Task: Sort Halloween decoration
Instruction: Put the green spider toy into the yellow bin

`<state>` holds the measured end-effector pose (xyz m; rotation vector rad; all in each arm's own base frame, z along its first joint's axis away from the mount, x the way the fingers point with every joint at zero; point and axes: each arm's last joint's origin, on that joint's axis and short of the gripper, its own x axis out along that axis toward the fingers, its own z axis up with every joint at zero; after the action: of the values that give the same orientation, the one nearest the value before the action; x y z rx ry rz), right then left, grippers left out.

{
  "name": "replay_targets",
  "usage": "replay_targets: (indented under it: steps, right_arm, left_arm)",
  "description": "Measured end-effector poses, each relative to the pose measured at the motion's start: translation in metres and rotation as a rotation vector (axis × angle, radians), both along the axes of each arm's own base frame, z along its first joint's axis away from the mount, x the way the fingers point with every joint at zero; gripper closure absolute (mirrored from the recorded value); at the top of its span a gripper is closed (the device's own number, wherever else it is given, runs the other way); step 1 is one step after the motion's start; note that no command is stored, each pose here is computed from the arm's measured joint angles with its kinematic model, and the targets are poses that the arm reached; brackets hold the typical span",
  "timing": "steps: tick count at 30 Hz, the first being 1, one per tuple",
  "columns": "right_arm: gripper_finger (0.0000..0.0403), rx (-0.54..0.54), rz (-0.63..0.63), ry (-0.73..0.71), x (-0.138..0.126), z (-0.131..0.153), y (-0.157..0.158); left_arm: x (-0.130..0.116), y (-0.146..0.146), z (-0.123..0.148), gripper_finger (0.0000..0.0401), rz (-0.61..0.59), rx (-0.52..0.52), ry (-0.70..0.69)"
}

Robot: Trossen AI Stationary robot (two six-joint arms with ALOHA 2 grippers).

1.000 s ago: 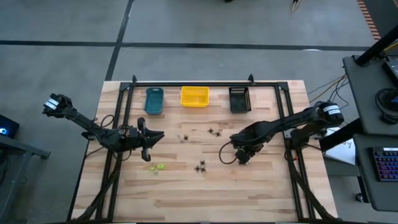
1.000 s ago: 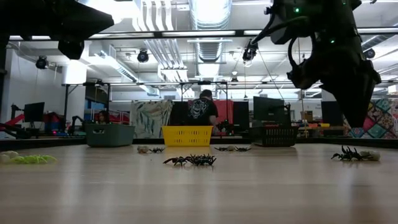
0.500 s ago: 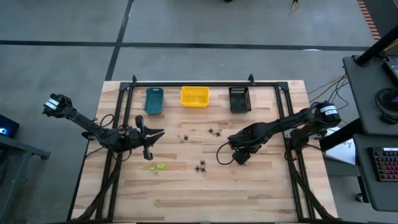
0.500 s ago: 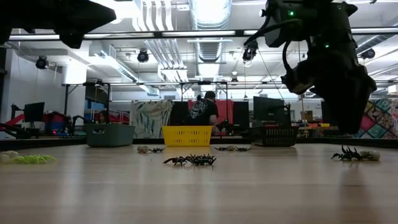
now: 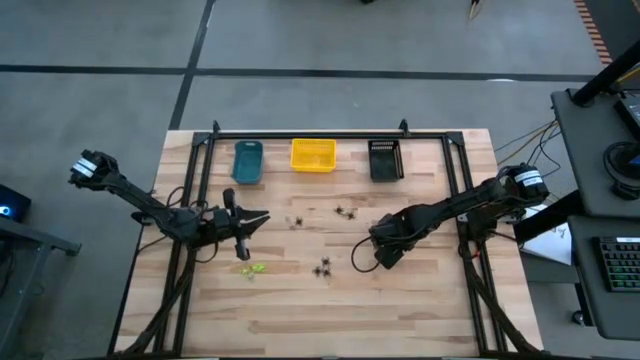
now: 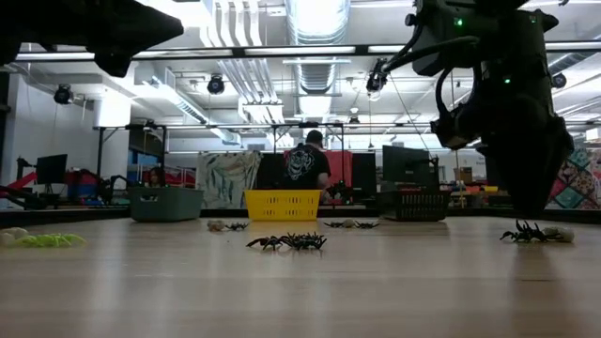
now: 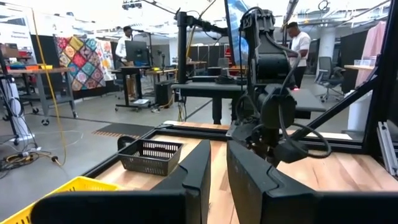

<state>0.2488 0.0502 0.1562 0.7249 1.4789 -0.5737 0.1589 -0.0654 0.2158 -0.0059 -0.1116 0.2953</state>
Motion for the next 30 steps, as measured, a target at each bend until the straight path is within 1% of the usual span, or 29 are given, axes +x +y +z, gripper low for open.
replay_targets:
  steps: [11,15,23,25,30]
  right_arm:
    - [0.0292,0.004,0.000,-0.047,-0.002,-0.012,-0.001]
    - [0.0315,0.007,0.006,-0.067,-0.001,-0.014,0.000]
    - [0.0384,-0.041,0.023,-0.114,0.001,-0.016,-0.002]
    - [0.0391,-0.050,0.026,-0.117,0.000,-0.015,-0.002]
    - [0.0394,-0.066,0.042,-0.125,-0.001,-0.014,-0.003]
  left_arm:
    - [0.008,-0.005,0.003,0.0366,0.000,0.005,0.014]
    - [0.009,-0.005,0.001,0.0366,0.000,0.010,0.023]
    - [0.009,-0.005,0.001,0.0366,-0.001,0.002,0.019]
    - [0.009,-0.005,0.001,0.0366,-0.002,-0.002,0.018]
    - [0.009,-0.005,0.001,0.0366,-0.004,-0.029,0.010]
